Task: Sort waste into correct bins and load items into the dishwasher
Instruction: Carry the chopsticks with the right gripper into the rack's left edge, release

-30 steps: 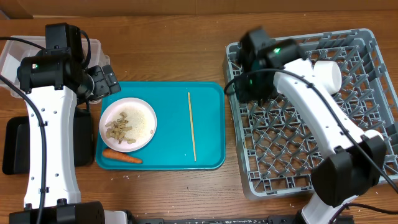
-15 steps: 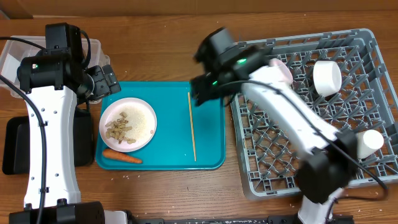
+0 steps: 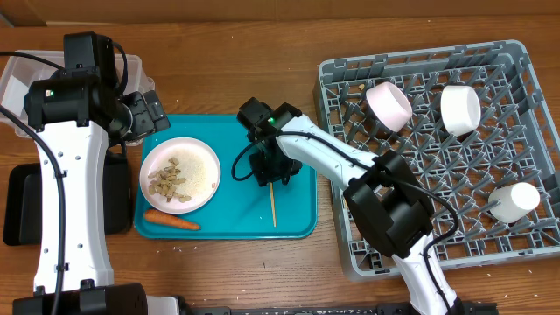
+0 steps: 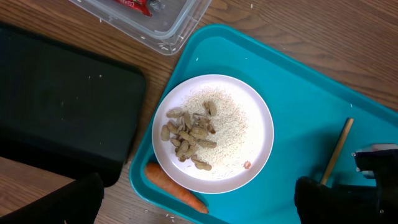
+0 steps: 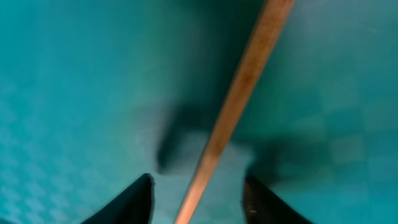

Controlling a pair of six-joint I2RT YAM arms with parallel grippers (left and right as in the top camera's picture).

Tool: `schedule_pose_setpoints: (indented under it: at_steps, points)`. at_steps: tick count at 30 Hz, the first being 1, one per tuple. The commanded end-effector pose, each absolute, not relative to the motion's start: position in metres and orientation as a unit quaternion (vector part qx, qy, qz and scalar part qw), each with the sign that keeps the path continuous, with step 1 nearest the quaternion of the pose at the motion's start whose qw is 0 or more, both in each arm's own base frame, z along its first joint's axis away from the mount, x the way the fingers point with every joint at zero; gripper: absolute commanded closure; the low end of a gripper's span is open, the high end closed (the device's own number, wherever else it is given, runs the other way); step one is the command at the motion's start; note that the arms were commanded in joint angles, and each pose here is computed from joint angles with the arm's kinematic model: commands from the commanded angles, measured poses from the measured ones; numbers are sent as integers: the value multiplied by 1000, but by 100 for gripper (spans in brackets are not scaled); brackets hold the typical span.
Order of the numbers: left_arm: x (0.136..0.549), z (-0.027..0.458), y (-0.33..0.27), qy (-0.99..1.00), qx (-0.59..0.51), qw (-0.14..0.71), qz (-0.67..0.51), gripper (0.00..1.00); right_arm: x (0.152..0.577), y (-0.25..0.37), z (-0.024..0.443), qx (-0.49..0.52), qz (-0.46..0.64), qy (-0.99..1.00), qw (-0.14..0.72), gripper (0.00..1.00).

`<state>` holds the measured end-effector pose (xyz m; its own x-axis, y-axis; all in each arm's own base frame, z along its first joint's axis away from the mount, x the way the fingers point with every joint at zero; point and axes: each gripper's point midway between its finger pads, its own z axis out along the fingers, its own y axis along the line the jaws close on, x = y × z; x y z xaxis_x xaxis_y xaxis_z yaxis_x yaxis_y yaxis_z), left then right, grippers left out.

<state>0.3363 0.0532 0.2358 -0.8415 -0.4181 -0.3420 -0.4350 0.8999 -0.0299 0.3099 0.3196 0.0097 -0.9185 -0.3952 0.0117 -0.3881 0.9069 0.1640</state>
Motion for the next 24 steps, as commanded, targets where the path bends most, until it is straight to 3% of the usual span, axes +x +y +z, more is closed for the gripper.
schedule_pose_setpoints:
  at_steps: [1, 5, 10, 12, 17, 24]
  points:
    - [339, 237, 53, 957, -230, 175, 22, 0, 314, 315, -2, 187, -63, -980, 24, 63]
    - [339, 237, 53, 957, -230, 176, 21, 0, 313, 312, -6, 187, -56, -980, 27, 79]
    - [339, 237, 53, 957, -229, 176, 22, 0, 312, 311, -6, 187, -55, -980, 30, 86]
    - [339, 237, 53, 957, -229, 176, 22, 0, 310, 310, -6, 187, -53, -980, 33, 96]
    - [339, 237, 53, 957, -229, 175, 22, 0, 316, 299, 12, 187, -51, -980, 37, 96]
    - [339, 236, 53, 957, -229, 175, 22, 0, 349, 271, 113, 176, -82, -981, -32, 96]
